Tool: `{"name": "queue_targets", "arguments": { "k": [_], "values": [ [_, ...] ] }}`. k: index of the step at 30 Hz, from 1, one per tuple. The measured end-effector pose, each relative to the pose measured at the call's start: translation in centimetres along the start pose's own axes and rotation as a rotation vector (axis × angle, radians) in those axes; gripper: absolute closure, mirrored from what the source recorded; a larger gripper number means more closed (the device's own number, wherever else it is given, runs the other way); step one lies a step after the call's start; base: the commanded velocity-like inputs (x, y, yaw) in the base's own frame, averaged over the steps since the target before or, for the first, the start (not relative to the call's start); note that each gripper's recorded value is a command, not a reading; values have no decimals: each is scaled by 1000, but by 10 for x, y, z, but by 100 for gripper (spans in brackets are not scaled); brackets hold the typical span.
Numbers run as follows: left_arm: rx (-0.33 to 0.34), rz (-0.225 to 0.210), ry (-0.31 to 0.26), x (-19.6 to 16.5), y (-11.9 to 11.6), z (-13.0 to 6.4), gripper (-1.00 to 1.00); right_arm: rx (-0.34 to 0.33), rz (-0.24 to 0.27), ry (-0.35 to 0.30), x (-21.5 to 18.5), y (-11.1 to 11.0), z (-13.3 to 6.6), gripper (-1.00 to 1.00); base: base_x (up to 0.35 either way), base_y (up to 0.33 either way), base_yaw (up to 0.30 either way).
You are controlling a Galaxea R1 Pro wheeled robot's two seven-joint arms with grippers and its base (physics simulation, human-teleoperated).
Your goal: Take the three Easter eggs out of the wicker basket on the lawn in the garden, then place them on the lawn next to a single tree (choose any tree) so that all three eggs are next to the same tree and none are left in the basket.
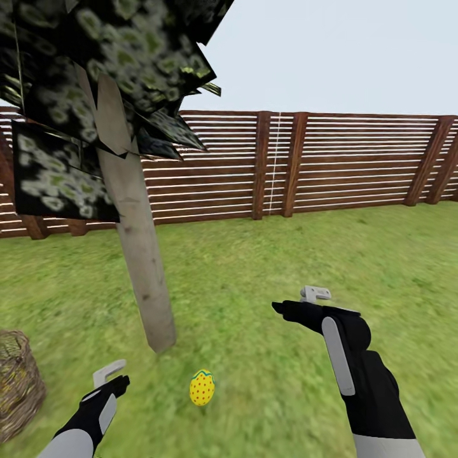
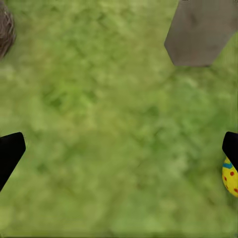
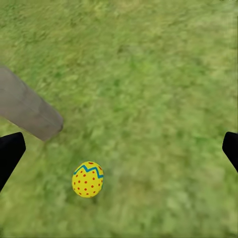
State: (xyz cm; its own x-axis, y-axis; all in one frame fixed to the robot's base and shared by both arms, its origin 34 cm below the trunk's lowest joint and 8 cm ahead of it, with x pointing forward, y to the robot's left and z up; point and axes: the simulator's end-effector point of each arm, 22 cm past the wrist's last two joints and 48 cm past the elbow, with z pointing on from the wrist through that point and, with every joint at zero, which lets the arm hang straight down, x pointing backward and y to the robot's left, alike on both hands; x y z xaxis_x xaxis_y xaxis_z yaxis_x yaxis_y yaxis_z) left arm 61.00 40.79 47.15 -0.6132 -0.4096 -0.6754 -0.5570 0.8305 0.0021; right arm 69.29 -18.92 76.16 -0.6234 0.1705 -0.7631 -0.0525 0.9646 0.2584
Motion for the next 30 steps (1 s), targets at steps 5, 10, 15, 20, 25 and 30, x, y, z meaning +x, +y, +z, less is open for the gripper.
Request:
{"name": "queue_targets", "arguments": {
  "k": [5, 10, 15, 20, 25, 30],
  "values": [
    [-2, 2, 6, -6, 0, -6, -100, 1, 0, 4, -7, 2, -3, -100, 0, 0, 192],
    [-4, 4, 10, -11, -1, -11, -100, 2, 1, 9, -14, 4, -7, -100, 0, 0, 229],
    [-7, 6, 14, -17, -1, -17, -100, 3, 1, 13, -21, 6, -10, -100, 0, 0, 238],
    [-10, 8, 17, -23, -1, -23, -100, 5, 2, 17, -28, 8, -13, -100, 0, 0, 241],
    [-12, 9, 21, -28, -1, -28, -100, 7, 2, 21, -35, 9, -16, -100, 0, 0, 242],
    [-14, 10, 25, -33, -1, -34, -100, 7, 3, 26, -41, 11, -19, -100, 0, 0, 242]
  ]
}}
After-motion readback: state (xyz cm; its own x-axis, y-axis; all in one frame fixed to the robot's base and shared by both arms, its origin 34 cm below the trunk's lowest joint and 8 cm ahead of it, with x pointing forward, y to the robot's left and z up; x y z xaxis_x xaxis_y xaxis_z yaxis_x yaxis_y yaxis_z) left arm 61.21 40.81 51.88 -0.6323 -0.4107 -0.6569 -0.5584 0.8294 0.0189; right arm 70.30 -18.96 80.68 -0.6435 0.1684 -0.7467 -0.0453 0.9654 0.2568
